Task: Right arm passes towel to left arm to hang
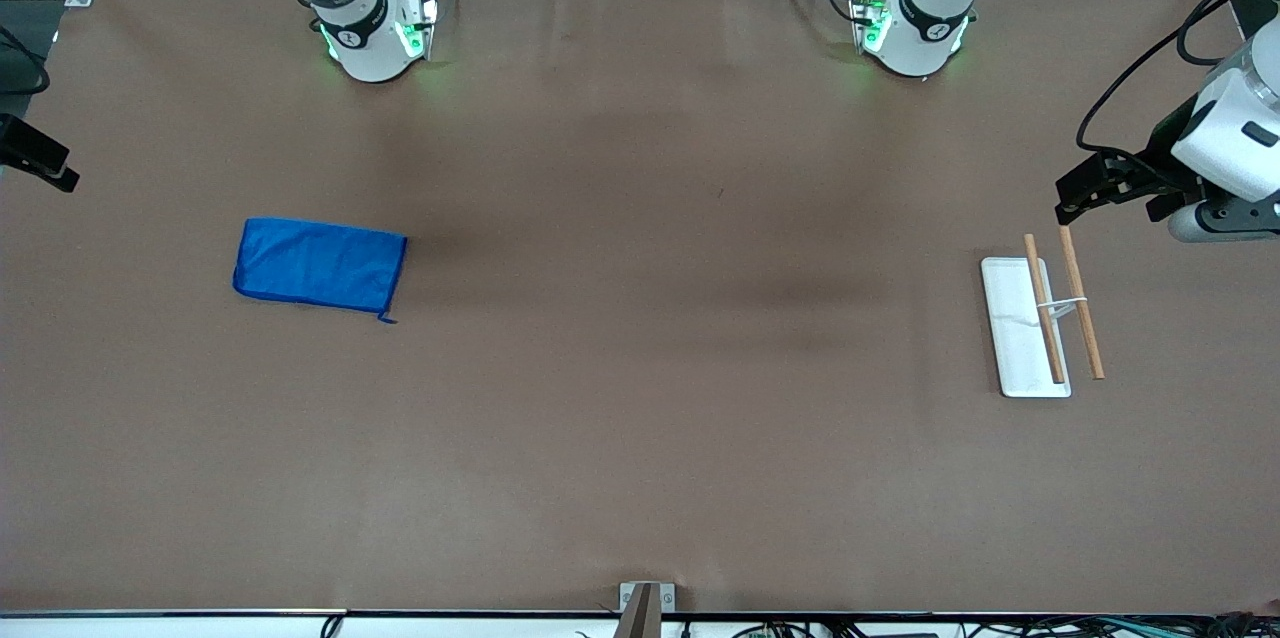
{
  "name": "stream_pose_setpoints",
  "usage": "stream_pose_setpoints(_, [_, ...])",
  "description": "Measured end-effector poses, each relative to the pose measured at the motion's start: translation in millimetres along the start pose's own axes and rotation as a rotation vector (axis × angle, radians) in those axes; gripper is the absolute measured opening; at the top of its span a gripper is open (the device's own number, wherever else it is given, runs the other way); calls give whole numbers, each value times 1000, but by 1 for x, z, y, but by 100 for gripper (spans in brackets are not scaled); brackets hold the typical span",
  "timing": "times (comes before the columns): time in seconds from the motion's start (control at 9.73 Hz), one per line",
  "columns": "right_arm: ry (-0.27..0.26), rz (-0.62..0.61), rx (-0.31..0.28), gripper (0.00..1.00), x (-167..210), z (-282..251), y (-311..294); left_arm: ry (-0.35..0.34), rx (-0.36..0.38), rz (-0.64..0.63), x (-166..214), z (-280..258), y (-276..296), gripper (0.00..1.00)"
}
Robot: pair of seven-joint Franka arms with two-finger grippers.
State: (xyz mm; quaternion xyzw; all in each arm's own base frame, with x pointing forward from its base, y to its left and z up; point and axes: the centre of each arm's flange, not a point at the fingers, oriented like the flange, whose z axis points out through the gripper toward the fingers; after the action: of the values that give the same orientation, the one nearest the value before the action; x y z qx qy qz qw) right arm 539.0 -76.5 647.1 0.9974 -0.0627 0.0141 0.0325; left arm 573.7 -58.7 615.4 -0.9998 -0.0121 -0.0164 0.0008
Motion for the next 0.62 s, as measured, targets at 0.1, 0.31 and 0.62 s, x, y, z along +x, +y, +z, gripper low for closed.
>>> stream_pose_setpoints(0.1, [0,1,1,100,0,0,0,0,0,-1,0,0,0,100])
stream_pose_setpoints(0.31, [2,2,1,100,0,0,0,0,0,0,0,0,1,100])
stream_pose_setpoints(0.62, [-28,2,1,100,-1,14,0,-1,0,-2,0,0,-2,100])
